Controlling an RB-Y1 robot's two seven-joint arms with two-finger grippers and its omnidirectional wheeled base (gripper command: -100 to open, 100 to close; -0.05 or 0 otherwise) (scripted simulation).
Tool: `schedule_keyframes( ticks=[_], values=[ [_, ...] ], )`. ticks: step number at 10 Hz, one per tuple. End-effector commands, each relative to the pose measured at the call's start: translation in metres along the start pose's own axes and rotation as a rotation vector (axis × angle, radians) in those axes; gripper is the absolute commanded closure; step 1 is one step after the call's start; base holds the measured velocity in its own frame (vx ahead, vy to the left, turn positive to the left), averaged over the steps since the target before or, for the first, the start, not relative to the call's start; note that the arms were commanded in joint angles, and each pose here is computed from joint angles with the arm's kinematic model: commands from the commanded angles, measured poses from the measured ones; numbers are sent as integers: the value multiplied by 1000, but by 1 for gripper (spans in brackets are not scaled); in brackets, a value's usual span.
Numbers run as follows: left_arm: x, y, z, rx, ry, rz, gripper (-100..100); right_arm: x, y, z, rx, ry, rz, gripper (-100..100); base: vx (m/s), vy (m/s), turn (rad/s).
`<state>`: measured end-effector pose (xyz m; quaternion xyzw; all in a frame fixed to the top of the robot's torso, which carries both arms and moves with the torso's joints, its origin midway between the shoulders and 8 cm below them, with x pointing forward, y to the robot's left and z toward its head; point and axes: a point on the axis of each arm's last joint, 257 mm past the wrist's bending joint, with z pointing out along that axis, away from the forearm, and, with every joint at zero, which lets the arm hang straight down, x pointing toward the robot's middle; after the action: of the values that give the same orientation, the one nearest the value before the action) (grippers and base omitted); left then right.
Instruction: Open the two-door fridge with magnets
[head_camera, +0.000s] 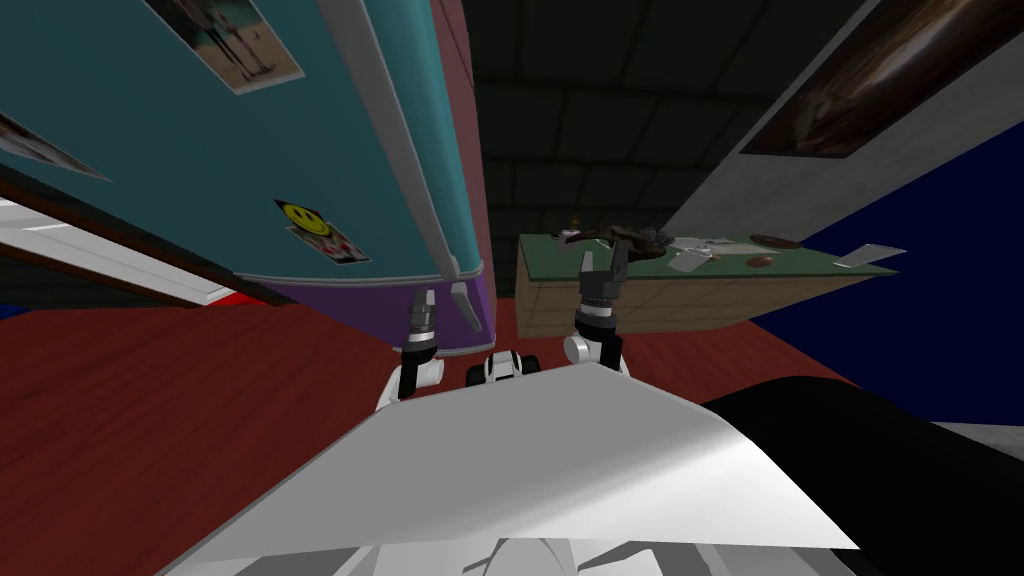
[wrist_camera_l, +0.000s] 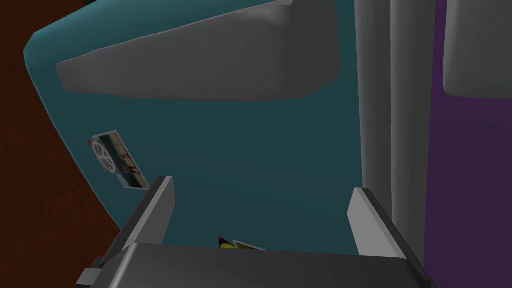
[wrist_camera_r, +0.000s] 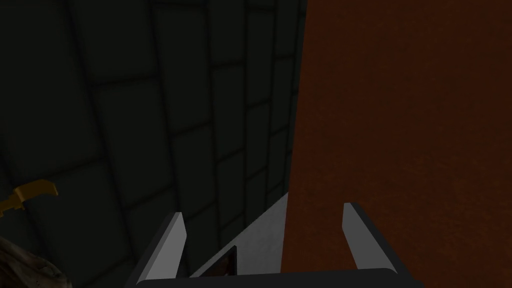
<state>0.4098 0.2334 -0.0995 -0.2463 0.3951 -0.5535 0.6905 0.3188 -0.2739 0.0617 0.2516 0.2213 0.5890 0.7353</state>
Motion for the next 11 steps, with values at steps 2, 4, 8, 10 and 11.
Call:
schedule_keyframes(
  ticks=[2,4,8,10,11],
  values=[
    [11,11,-5,-9,-4,-12,-100,0,0,0,0,0,0,0,36,-77,-21],
    [19,16,-6,-15,-22,-32,-100,0,0,0,0,0,0,0,42,-63,-12],
    [12,10,5,-12,-36,-30,-100,0,0,0,0,0,0,0,16,-7,16],
    [9,6,13,-12,-38,-30,-100,0,0,0,0,0,0,0,31,-1,4],
    [9,7,12,-9,-38,-30,-100,0,0,0,0,0,0,0,10,-2,9]
  ],
)
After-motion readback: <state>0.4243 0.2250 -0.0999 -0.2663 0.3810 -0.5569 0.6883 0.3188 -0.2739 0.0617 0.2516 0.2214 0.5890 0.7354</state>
